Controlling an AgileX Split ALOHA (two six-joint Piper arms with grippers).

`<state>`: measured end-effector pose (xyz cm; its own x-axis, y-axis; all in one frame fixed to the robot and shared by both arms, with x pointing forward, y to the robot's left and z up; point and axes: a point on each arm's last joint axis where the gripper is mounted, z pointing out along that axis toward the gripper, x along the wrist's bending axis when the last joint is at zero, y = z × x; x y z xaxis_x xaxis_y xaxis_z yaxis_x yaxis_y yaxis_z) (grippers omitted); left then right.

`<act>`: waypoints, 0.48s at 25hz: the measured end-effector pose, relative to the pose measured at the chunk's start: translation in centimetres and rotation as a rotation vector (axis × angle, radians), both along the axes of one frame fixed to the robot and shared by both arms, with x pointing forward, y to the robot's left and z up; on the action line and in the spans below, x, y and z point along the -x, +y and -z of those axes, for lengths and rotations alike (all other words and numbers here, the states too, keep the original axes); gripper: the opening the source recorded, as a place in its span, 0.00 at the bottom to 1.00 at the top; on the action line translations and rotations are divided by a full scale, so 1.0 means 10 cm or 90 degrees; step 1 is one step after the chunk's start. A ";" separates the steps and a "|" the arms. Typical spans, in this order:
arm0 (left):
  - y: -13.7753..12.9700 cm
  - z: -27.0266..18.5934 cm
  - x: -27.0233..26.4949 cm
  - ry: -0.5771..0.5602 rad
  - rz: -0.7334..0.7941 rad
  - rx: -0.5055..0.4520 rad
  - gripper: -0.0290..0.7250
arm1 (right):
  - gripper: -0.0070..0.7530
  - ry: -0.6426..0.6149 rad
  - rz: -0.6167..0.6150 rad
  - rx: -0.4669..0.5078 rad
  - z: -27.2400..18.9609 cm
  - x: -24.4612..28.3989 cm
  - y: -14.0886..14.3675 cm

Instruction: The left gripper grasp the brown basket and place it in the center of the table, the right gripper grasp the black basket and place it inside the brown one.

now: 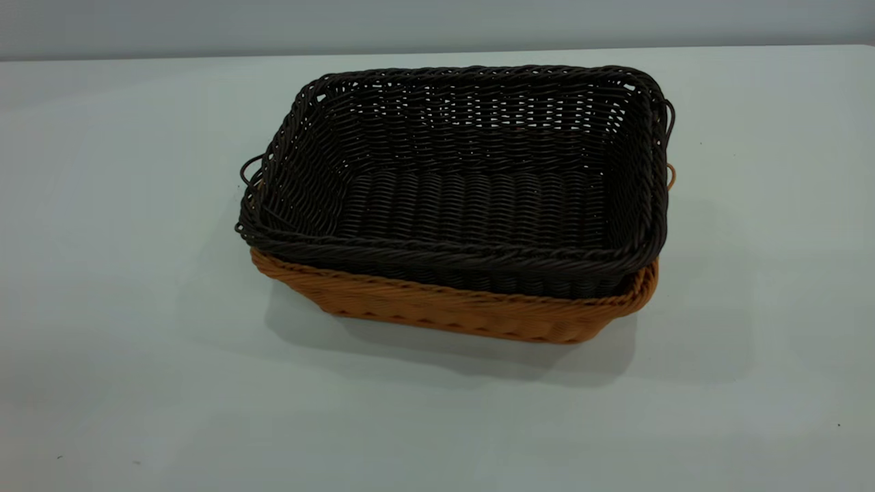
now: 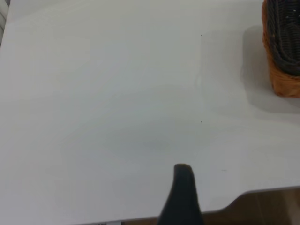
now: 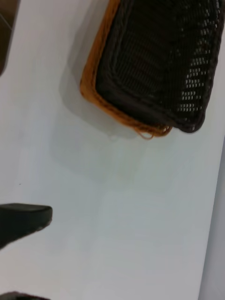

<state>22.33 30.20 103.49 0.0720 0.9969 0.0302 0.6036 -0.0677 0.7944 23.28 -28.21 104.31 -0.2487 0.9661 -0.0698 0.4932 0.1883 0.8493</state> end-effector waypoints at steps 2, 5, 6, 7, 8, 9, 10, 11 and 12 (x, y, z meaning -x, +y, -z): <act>0.00 0.00 0.00 0.000 0.000 0.000 0.79 | 0.36 -0.012 -0.020 -0.005 0.00 0.03 0.00; 0.00 0.00 0.00 0.000 0.000 0.000 0.79 | 0.33 -0.011 -0.025 -0.016 0.00 0.04 -0.02; 0.00 0.00 0.00 0.000 0.000 0.000 0.79 | 0.32 -0.010 -0.018 -0.017 0.00 0.04 -0.03; 0.00 0.00 0.00 0.000 -0.001 0.000 0.79 | 0.32 -0.008 -0.008 -0.019 0.01 0.04 -0.04; 0.00 0.00 0.00 0.000 -0.001 0.000 0.79 | 0.32 -0.006 0.002 -0.020 0.01 0.03 -0.05; 0.00 0.00 0.00 0.000 -0.001 0.000 0.79 | 0.32 -0.005 0.017 -0.021 0.01 0.03 -0.07; 0.00 0.00 0.00 0.000 -0.001 0.000 0.79 | 0.32 -0.004 0.032 -0.023 0.02 0.03 -0.09; 0.00 0.00 0.00 0.000 -0.001 0.000 0.79 | 0.32 -0.002 0.045 -0.024 0.02 0.02 -0.10; 0.00 0.00 0.00 0.000 -0.001 0.000 0.79 | 0.32 -0.001 0.057 -0.029 0.02 0.02 -0.11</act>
